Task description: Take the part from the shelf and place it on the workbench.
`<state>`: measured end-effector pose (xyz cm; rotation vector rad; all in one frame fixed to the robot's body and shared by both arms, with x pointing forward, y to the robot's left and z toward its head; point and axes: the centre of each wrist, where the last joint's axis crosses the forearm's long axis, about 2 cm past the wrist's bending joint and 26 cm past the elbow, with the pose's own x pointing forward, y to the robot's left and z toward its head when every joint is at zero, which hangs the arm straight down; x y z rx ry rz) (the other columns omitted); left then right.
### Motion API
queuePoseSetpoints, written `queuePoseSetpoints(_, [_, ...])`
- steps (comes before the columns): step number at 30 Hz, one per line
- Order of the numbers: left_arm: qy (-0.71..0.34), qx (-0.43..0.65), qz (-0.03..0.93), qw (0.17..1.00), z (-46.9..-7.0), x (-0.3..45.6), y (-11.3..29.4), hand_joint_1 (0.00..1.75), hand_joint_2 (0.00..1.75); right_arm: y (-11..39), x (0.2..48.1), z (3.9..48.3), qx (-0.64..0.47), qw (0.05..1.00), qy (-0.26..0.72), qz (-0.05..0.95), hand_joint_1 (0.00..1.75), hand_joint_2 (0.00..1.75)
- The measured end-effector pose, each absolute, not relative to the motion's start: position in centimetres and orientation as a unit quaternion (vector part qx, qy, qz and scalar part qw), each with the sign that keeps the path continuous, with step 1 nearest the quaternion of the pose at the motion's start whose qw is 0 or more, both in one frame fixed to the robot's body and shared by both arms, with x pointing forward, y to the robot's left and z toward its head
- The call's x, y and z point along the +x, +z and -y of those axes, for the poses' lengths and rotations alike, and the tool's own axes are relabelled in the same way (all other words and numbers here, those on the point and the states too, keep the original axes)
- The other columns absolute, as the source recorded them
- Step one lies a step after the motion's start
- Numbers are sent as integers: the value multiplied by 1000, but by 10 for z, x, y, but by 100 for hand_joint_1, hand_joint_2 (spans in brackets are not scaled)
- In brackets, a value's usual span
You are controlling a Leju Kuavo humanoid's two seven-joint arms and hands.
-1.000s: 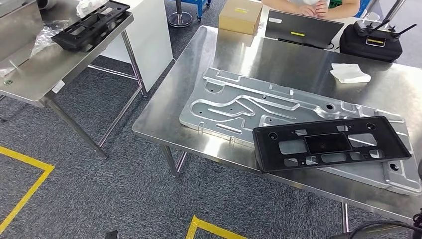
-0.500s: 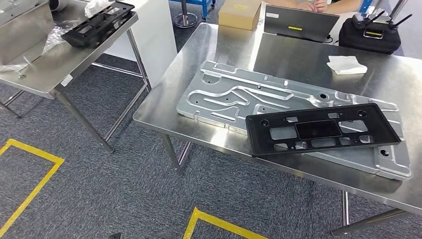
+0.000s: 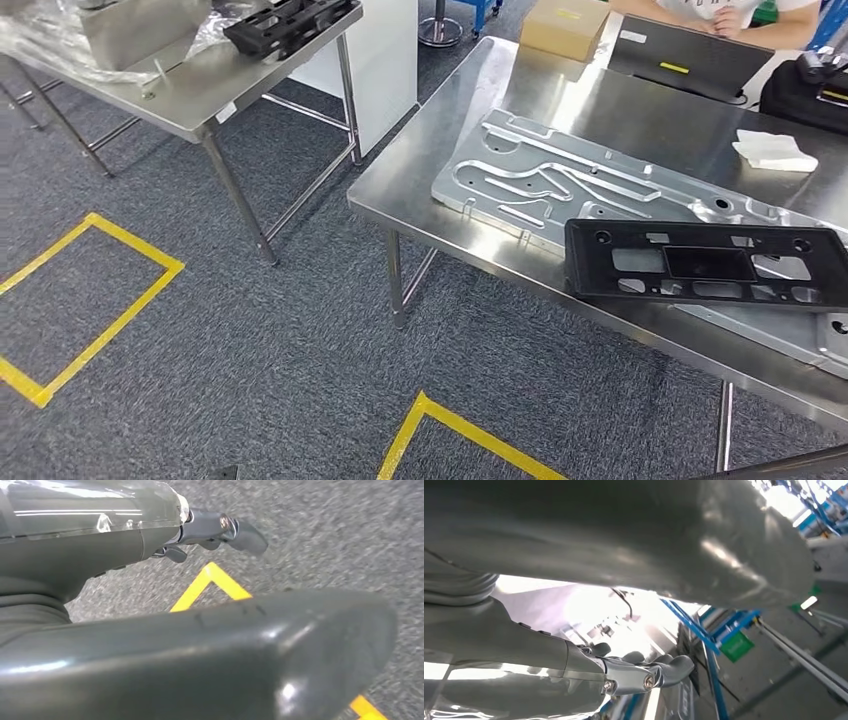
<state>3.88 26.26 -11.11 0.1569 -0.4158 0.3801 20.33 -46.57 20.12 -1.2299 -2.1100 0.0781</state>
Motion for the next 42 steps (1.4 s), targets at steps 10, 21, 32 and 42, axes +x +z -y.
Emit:
queuePoseSetpoints(10, [187, 71, 205, 958, -261, 34, -111, 0, 0, 192, 185, 481, -485, 369, 32, 792, 0, 0])
queuePoseSetpoints(21, [187, 69, 209, 957, -261, 38, -111, 0, 0, 182, 176, 487, -497, 389, 35, 775, 0, 0])
queuePoseSetpoints(32, [187, 67, 207, 958, -258, 36, -111, 0, 0, 175, 181, 491, -501, 404, 35, 765, 0, 0])
queuePoseSetpoints(42, [179, 63, 206, 960, -259, 31, -112, 0, 0, 173, 171, 495, -505, 415, 44, 756, 0, 0])
